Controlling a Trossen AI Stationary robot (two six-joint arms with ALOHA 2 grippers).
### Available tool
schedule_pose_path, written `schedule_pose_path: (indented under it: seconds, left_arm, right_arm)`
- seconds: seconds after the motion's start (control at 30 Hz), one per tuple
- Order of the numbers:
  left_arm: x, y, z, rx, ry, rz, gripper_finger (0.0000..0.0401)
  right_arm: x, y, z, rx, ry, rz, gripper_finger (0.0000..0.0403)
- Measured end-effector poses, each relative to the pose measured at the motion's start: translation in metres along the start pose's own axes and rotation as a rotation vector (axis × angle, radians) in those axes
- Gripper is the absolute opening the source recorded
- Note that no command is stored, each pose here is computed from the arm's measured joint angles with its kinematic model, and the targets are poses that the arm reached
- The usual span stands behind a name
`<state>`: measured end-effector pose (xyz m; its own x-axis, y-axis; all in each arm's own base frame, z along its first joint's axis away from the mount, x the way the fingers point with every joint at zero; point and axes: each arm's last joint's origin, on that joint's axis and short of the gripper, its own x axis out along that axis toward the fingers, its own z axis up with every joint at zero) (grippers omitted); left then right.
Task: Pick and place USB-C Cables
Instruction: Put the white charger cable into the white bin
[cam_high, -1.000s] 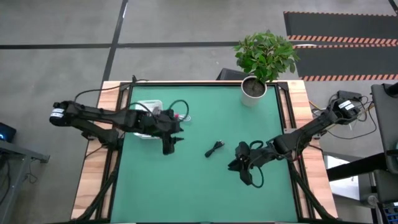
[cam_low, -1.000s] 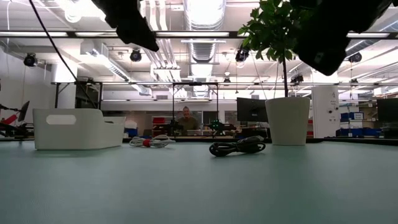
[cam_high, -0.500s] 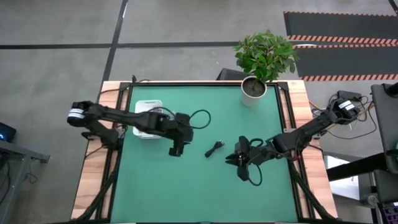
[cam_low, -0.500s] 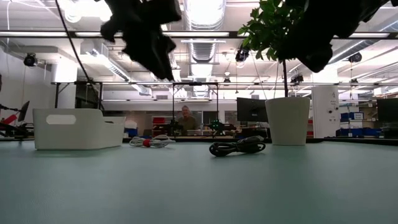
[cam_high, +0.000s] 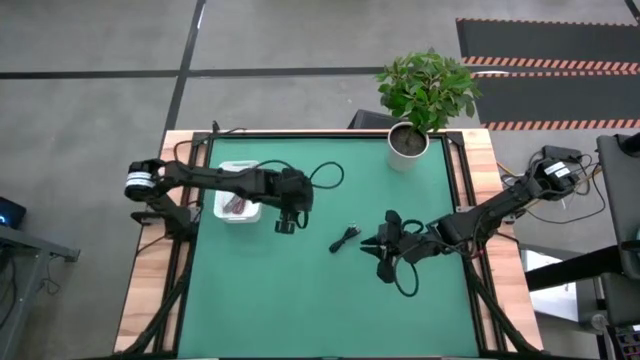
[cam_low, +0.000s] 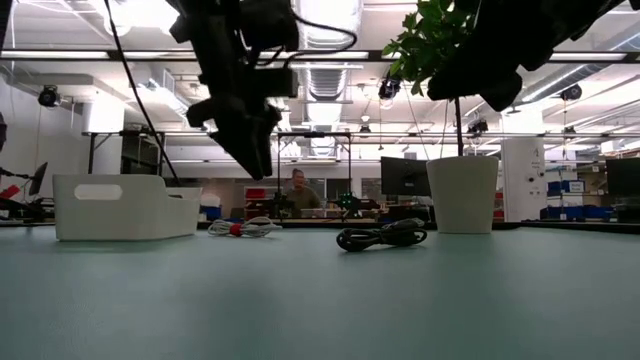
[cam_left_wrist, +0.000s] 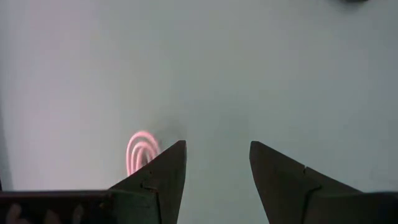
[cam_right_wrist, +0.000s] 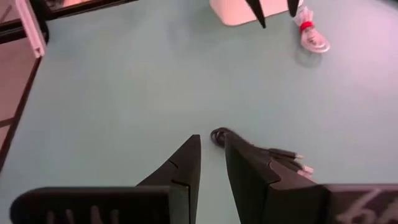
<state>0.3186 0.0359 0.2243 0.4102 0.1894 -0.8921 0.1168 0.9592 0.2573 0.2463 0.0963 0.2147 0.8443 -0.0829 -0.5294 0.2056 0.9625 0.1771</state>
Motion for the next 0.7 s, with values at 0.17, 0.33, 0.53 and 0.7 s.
schedule_pose_path:
  seconds: [0.17, 0.33, 0.53, 0.7]
  left_arm:
    - [0.002, 0.011, -0.005, 0.019, 0.019, 0.007, 0.0162]
    - [0.003, 0.022, -0.008, 0.035, 0.018, 0.022, 0.0162]
    - [0.005, 0.039, -0.014, 0.041, 0.017, 0.052, 0.0162]
    - [0.006, 0.042, -0.016, 0.084, 0.024, 0.054, 0.0161]
  right_arm:
    - [0.000, -0.002, 0.002, -0.058, -0.040, -0.064, 0.0066]
    - [0.001, -0.003, 0.003, -0.087, -0.057, -0.100, 0.0066]
    - [0.001, -0.003, 0.003, -0.085, -0.060, -0.105, 0.0066]
    - [0.001, -0.003, 0.003, -0.089, -0.060, -0.106, 0.0066]
